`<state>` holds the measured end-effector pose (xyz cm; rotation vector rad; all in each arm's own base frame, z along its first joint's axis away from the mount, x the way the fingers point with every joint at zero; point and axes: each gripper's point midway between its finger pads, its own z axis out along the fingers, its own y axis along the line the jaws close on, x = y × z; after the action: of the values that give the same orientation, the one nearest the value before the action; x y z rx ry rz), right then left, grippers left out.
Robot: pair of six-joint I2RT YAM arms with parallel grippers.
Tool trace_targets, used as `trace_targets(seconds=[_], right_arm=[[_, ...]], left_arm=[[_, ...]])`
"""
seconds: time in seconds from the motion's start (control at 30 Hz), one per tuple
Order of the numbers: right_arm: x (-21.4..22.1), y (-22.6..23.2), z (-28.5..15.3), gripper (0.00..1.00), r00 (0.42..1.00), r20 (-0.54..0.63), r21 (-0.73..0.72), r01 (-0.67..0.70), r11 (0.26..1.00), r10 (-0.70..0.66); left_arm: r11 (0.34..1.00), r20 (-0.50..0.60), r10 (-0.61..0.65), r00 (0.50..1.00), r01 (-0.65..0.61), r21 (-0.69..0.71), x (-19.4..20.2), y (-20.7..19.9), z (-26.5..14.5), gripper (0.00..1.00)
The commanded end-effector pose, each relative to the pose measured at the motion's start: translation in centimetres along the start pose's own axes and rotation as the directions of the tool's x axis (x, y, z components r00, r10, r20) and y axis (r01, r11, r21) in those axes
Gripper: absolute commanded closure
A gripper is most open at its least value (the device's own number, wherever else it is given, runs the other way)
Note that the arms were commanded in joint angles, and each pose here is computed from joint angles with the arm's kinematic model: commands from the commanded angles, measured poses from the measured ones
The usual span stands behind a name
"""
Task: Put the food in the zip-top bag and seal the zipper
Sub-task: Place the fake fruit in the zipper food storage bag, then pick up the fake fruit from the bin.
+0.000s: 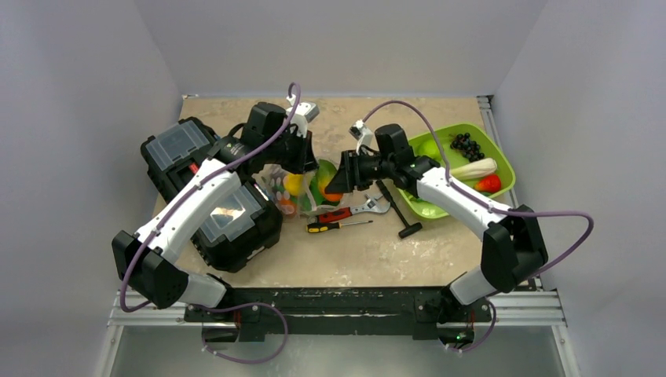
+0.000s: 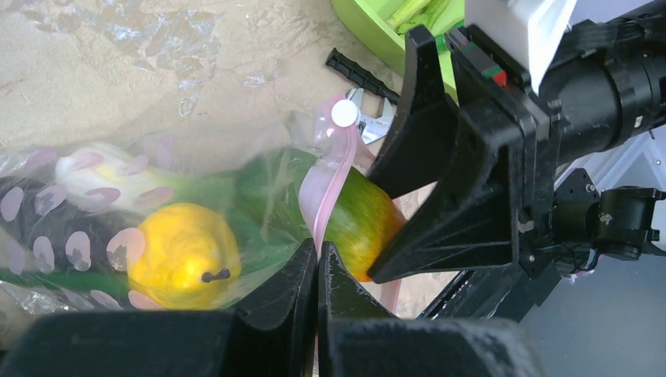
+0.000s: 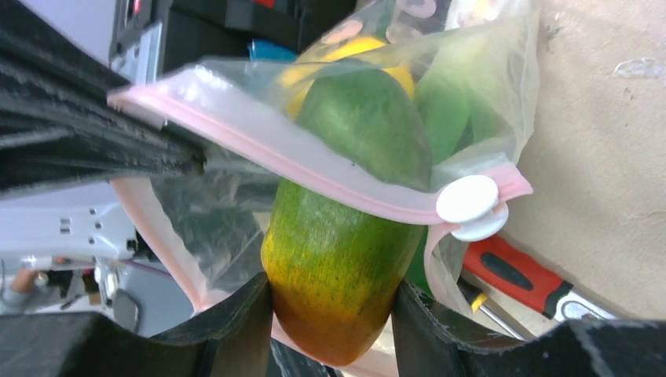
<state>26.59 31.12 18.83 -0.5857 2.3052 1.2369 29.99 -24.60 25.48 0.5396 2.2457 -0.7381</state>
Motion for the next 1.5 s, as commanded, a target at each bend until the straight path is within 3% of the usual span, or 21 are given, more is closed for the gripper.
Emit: trace_targets(seconds=[0.0, 0.07, 0.23, 0.33, 0.57, 0.77, 0.93, 1.17, 1.3, 1.47], right_arm=[[-4.4, 1.9, 0.6, 0.89, 0.964, 0.223, -0.083, -0.127, 0.988, 0.143], [-4.8, 2.7, 1.3, 0.85, 0.945, 0.250, -0.148, -0.179, 0.973, 0.212], [-5.2, 1.4, 3.8, 0.79, 0.901, 0.274, -0.155, -0.303, 0.940, 0.335], [-5.6, 0.8, 3.8, 0.67, 0.871, 0.321, -0.151, -0.342, 0.927, 0.373], [-4.6, -1.7, 4.2, 0.42, 0.885, 0.312, 0.015, -0.369, 0.929, 0.346], [-3.5, -1.8, 2.3, 0.22, 0.910, 0.313, 0.084, -0.311, 0.947, 0.271], [-3.5, -0.6, 0.3, 0.20, 0.926, 0.310, 0.105, -0.259, 0.960, 0.216], [-5.9, -0.2, -5.6, 0.22, 0.903, 0.425, 0.268, -0.188, 0.945, 0.060], [-7.2, -2.5, -10.7, 0.22, 0.846, 0.532, 0.393, -0.232, 0.890, -0.014], [-7.3, -9.4, -17.5, 0.13, 0.706, 0.704, 0.533, -0.454, 0.714, -0.076]], left_arm=[[0.997, 0.094, 0.031, 0.995, -0.038, 0.069, -2.8, -2.2, -1.3, 1.00], [0.996, 0.099, 0.038, 0.994, -0.045, 0.076, -2.7, -2.5, -1.5, 1.00], [0.996, 0.104, 0.043, 0.994, -0.051, 0.079, -2.8, -2.6, -1.6, 1.00], [0.995, 0.105, 0.045, 0.993, -0.054, 0.085, -2.8, -2.8, -1.7, 1.00], [0.997, 0.122, 0.051, 0.991, -0.058, 0.060, -3.0, -2.5, -2.2, 1.00], [0.998, 0.134, 0.048, 0.990, -0.051, 0.022, -3.2, -1.9, -2.4, 1.00], [0.999, 0.132, 0.049, 0.990, -0.051, 0.013, -3.1, -1.6, -2.3, 1.00], [0.999, 0.121, 0.050, 0.991, -0.049, -0.005, -3.0, -1.2, -2.0, 1.00], [0.999, 0.113, 0.048, 0.992, -0.047, -0.008, -2.7, -1.1, -1.8, 1.00], [0.999, 0.106, 0.046, 0.993, -0.046, -0.007, -2.6, -1.1, -1.6, 1.00]])
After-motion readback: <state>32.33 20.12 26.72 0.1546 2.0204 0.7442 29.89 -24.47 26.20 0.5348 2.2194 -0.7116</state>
